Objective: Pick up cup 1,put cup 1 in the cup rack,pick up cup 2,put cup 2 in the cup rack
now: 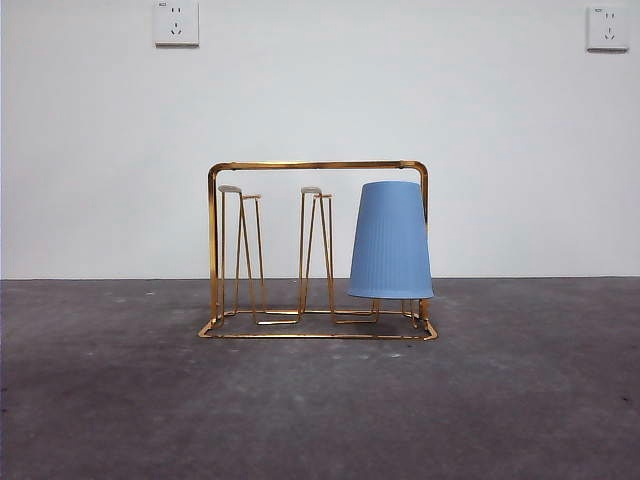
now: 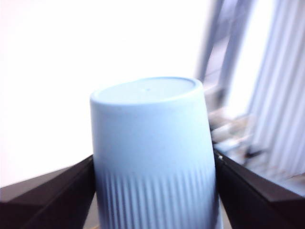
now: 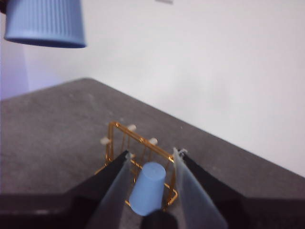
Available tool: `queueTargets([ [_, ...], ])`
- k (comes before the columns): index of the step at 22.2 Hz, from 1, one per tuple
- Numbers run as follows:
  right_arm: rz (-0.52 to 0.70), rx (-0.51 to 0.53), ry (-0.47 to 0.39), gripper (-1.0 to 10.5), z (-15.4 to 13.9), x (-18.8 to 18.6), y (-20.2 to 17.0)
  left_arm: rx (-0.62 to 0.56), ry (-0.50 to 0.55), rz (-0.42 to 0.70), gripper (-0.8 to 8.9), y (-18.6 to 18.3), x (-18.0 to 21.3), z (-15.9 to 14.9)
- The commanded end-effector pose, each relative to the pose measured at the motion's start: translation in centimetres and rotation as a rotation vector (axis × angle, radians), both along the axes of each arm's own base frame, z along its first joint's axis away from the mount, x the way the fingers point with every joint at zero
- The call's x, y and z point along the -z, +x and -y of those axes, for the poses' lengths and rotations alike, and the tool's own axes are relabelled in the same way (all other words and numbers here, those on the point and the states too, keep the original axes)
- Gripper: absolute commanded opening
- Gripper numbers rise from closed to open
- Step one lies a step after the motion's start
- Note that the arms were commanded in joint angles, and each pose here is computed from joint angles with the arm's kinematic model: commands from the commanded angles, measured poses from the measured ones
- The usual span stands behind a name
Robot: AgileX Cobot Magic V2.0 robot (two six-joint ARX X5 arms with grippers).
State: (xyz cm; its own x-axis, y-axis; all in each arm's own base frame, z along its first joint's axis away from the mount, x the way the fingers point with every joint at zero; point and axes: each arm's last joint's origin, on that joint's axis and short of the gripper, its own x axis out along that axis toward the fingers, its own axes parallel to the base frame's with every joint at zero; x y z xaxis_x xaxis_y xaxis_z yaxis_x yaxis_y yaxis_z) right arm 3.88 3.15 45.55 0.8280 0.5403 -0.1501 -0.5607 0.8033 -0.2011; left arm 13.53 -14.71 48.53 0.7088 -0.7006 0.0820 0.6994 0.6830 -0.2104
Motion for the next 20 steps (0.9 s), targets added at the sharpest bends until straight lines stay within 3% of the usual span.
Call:
queueTargets([
  [1,-0.011,0.008,0.003,1.6,0.0,0.2,0.0,-0.140,0.217,0.010,-0.06,-0.2,1.2,-0.6],
  [5,-0.025,0.010,0.008,1.6,0.0,0.3,0.0,-0.237,0.320,-0.052,-0.06,-0.2,3.0,-1.0],
  [12,-0.053,0.013,-0.009,1.6,0.1,0.6,0.0,-0.307,0.246,-0.023,-0.06,0.7,9.2,-0.4],
  [20,-0.100,0.020,-0.008,1.6,0.1,1.0,-0.1,-0.361,0.305,-0.034,-0.06,3.5,14.8,-0.2],
])
